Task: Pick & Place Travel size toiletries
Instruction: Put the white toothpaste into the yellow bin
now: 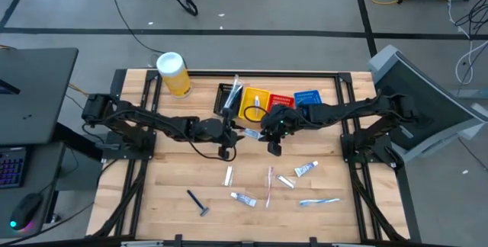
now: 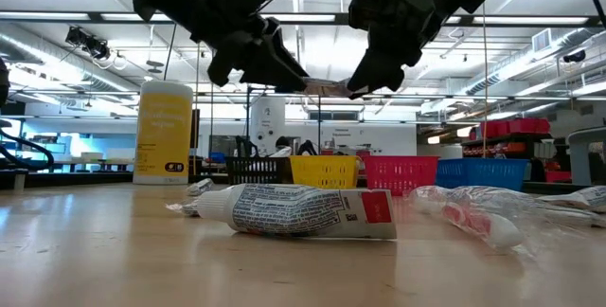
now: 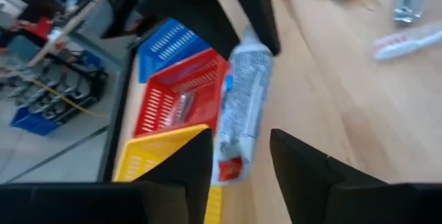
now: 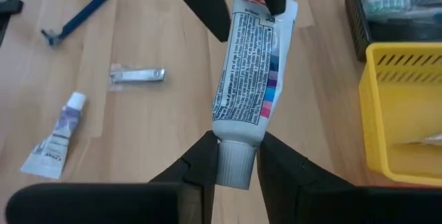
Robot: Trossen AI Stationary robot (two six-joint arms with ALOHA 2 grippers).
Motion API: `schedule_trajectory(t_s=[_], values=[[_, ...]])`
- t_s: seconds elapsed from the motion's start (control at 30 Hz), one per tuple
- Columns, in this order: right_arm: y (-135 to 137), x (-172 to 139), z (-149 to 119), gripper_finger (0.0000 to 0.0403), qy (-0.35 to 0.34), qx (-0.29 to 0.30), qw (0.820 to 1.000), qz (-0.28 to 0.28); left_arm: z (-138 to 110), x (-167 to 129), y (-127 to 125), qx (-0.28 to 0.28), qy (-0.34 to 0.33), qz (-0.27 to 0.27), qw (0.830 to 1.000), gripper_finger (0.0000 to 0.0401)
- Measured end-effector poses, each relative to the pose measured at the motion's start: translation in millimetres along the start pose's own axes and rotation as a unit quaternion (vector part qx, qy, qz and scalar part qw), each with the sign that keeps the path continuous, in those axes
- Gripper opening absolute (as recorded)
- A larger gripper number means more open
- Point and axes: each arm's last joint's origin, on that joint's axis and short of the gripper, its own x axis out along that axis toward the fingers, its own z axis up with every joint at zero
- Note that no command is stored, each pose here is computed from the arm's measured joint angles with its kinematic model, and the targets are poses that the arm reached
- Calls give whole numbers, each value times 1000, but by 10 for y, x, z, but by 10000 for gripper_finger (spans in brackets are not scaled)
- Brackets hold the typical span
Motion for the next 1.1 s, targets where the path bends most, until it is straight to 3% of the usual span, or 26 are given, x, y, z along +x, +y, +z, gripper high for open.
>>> schedule_trajectory(t_s=[0.43, 0.6, 0.87, 1.1], values=[[-23, -5, 39, 90, -16, 24, 999, 19, 11, 0, 14, -1, -3, 12, 1000, 21], [-73, -11, 48, 99, -17, 47, 999, 19, 13, 1, 17, -3, -3, 13, 1000, 17], [-101, -15, 53, 144, -19, 35, 999, 14, 14, 1, 17, -4, -5, 11, 1000, 20], [-169, -22, -20, 151, 16, 6, 999, -45, 0, 4, 23, -25, 1, 13, 1000, 17]])
